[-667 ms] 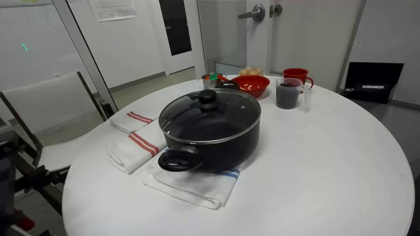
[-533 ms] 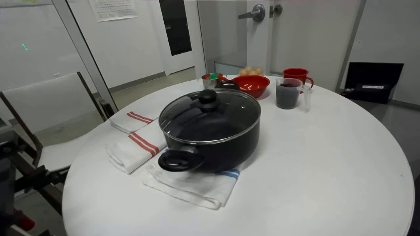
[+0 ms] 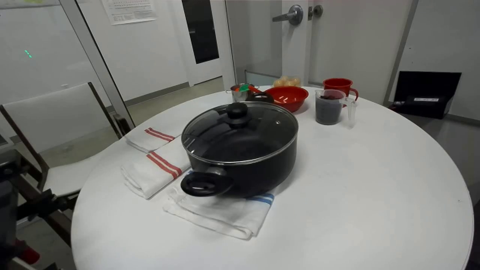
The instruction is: Remove the lid from the pot
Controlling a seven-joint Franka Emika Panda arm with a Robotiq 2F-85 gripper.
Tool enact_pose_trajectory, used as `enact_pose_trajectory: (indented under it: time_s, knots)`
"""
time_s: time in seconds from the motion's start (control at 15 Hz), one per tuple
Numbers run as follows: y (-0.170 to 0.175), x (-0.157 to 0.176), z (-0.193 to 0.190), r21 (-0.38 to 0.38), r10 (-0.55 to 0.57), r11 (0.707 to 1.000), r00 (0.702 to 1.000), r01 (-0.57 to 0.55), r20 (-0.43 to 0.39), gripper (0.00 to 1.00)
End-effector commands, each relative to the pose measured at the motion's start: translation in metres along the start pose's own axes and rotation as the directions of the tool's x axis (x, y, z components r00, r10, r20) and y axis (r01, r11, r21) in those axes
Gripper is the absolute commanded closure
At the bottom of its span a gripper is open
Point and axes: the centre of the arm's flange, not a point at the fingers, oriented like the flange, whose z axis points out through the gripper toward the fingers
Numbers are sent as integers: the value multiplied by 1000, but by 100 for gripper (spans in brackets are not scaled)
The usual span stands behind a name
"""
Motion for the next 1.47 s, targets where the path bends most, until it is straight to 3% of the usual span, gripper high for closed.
enact_pose_trajectory:
  time_s: [0.0,0.47,0.8,1.4]
  knots:
    - [7,8,5,12,-9,1000,1000,9,13,0]
    - [65,64,49,110,0,994,999,-6,53,0]
    - [115,110,101,194,-62,980,997,51,50,0]
    - [159,182,191,213,-139,970,984,113,110,0]
